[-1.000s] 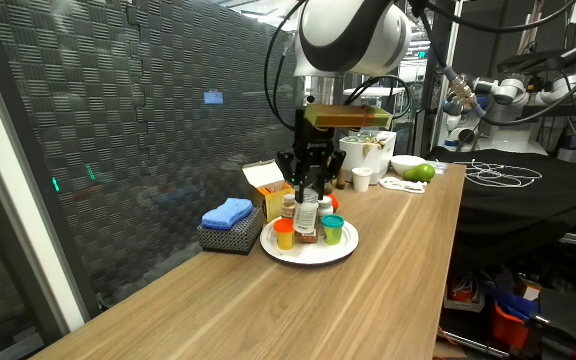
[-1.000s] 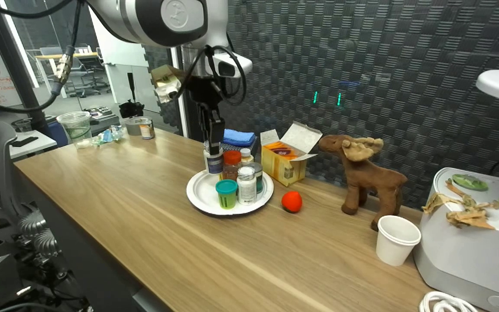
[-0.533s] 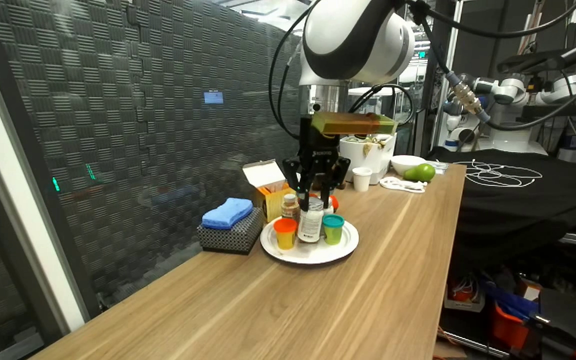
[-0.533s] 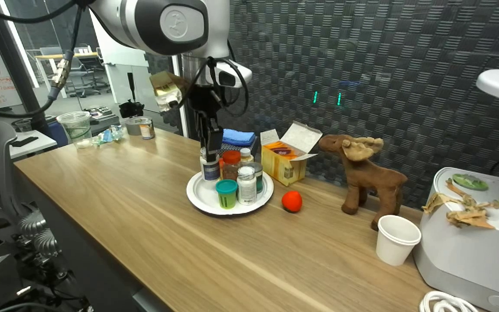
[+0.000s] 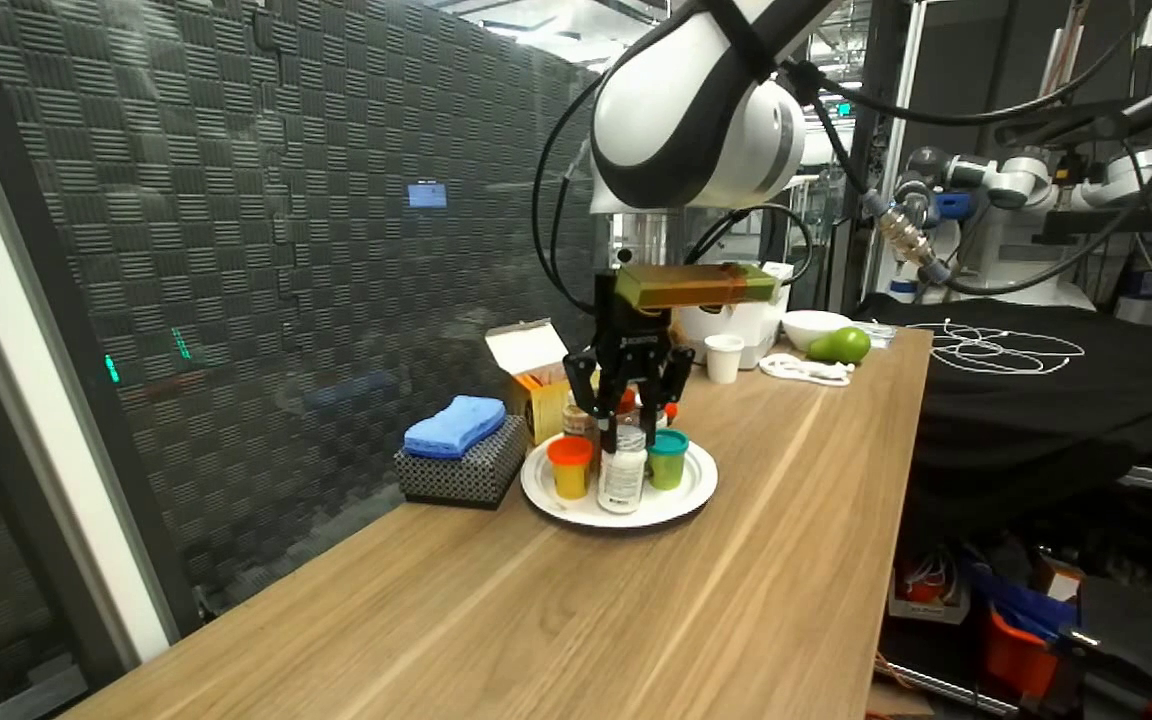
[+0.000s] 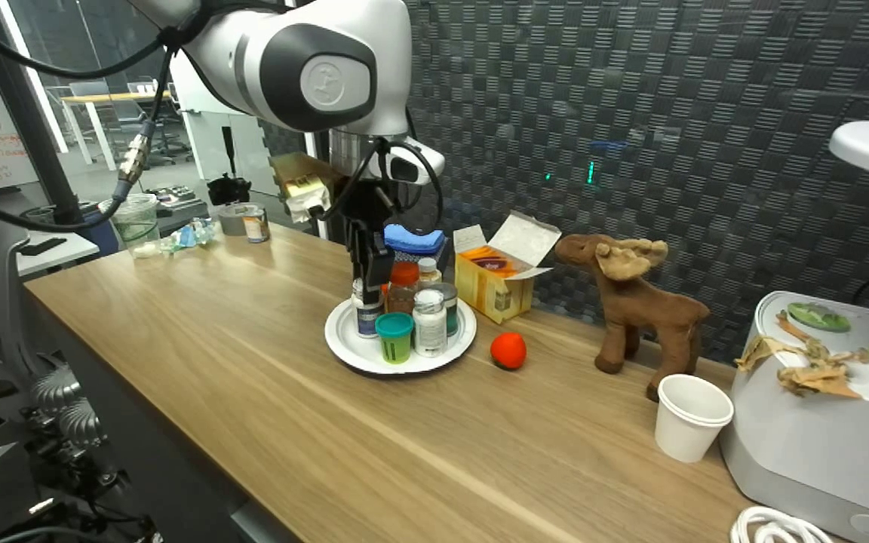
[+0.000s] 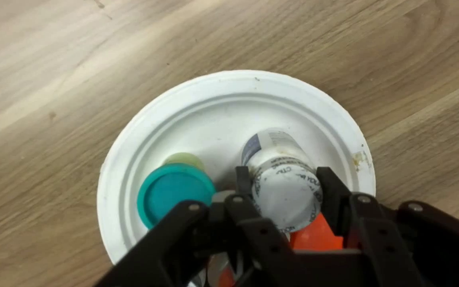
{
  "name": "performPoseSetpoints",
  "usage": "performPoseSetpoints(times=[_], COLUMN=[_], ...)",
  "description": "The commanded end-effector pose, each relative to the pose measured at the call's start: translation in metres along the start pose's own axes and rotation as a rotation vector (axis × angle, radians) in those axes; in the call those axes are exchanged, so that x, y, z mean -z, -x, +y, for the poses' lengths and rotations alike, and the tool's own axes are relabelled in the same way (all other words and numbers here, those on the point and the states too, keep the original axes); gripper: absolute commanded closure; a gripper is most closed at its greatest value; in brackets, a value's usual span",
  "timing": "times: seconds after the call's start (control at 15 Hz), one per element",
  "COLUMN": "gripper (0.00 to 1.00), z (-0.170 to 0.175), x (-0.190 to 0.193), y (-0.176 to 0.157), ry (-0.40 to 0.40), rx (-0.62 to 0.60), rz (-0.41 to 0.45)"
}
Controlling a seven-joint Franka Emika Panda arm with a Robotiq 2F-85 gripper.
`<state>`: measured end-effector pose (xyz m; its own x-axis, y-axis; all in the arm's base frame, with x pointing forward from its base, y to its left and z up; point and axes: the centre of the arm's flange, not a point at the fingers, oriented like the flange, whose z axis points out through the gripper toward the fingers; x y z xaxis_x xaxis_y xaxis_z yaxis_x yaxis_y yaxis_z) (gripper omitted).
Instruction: Put all the containers on the white plate
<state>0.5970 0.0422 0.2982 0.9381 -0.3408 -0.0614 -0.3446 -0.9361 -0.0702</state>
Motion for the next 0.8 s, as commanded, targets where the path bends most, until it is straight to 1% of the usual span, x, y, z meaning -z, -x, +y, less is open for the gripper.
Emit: performPoseSetpoints(times=[0.0,0.27,0.4,0.47,0.6,0.73], gripper=[0.8,0.8,0.8,0.77,0.29,0.27], z=[-0.01,-0.019,-0.024,-0.024,-0.024,-0.023], x=[-0.002,0.004,0.004,0.002,0.003,0.008], y=[-0.02,-0.03,-0.031,-0.029,-0.023,-0.011], ry=[-0.01,-0.017,-0.015,-0.003,0.011,0.017], rx=[0.014,0.021,0.031,0.038,0.049,0.062], rz=[0.02,0.027,0.014,-0.003,-0.027,-0.053])
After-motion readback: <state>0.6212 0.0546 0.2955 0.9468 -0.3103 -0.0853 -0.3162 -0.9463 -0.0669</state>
